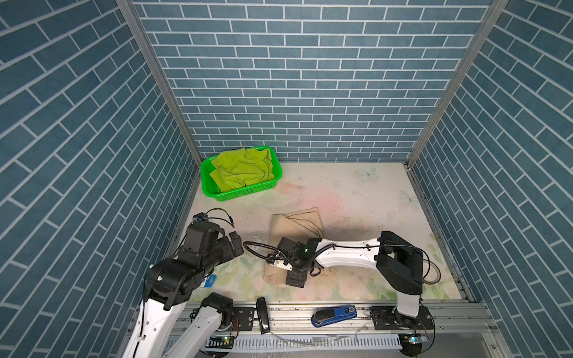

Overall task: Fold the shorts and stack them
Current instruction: 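Carry the folded shorts away from the robot with the right gripper while the left withdraws, then lower the folded shorts onto the stack in the far corner with the right gripper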

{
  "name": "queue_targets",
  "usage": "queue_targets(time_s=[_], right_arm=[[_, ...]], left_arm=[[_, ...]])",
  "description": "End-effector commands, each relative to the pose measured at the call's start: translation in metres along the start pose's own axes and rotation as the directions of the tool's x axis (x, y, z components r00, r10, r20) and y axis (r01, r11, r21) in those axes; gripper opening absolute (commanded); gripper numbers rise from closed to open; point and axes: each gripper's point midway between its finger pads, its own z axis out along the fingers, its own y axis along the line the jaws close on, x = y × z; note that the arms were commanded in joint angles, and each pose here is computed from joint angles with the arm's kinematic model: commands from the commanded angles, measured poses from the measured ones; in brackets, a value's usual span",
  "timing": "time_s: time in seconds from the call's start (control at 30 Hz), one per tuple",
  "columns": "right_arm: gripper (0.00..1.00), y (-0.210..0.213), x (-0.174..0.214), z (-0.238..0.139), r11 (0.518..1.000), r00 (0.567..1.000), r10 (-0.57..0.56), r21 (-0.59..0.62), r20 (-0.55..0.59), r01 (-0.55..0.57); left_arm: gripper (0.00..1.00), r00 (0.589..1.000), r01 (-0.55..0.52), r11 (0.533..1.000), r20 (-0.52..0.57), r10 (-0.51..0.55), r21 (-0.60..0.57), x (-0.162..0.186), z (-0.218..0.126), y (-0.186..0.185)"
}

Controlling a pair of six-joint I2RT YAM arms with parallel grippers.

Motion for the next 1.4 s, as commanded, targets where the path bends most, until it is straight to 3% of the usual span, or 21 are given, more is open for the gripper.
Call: queue_targets(time_s=[0.0, 0.17, 0.3, 0.53, 0.8, 0.93, 1.13, 1.27, 1.3, 1.37], right_arm=[[0.93, -0.017, -0.004, 0.009, 0.995, 1.0, -0.005, 0.102, -0.017, 0.007], [0.73, -0.037, -0.01, 0.016, 0.977, 0.988, 0.153, 0.148, -0.005, -0.151], [0.58, -0.074, 0.005, 0.025, 0.919, 0.937, 0.35, 0.202, -0.027, -0.337], [0.53, -0.18, 0.051, 0.023, 0.719, 0.754, 0.657, 0.297, 0.001, -0.628], [0.54, -0.304, 0.129, 0.011, 0.512, 0.566, 0.824, 0.39, 0.031, -0.766], [0.55, -0.353, 0.162, 0.006, 0.407, 0.465, 0.882, 0.371, 0.076, -0.835], [0.62, -0.402, 0.16, -0.017, 0.355, 0.427, 0.886, 0.329, 0.18, -0.875], [0.65, -0.431, 0.189, -0.03, 0.321, 0.407, 0.897, 0.376, 0.172, -0.869], [0.67, -0.432, 0.193, -0.033, 0.324, 0.401, 0.902, 0.366, 0.159, -0.872], [0.73, -0.426, 0.19, -0.042, 0.36, 0.436, 0.885, 0.358, 0.16, -0.861]], left_arm=[[1.0, 1.0, -0.015, 0.999, -0.015, 0.014, -0.041, 0.004, 0.002, 0.008], [1.0, 1.0, -0.014, 0.999, -0.026, 0.012, -0.049, 0.007, 0.005, 0.01], [1.0, 0.999, -0.015, 0.998, -0.034, 0.013, -0.054, 0.009, 0.007, 0.011], [1.0, 0.998, -0.016, 0.999, -0.066, 0.012, -0.048, 0.011, 0.018, 0.006], [1.0, 0.994, -0.014, 0.999, -0.106, 0.009, -0.041, 0.017, 0.034, 0.001], [1.0, 0.993, -0.024, 0.998, -0.118, 0.018, -0.05, 0.018, 0.04, 0.001], [1.0, 0.989, -0.049, 0.998, -0.14, 0.043, -0.046, 0.015, 0.051, -0.006], [1.0, 0.987, -0.047, 0.999, -0.156, 0.044, -0.017, 0.016, 0.058, -0.013], [1.0, 0.986, -0.045, 0.999, -0.162, 0.043, -0.01, 0.017, 0.06, -0.015], [1.0, 0.984, -0.045, 0.999, -0.172, 0.043, -0.006, 0.019, 0.061, -0.016]])
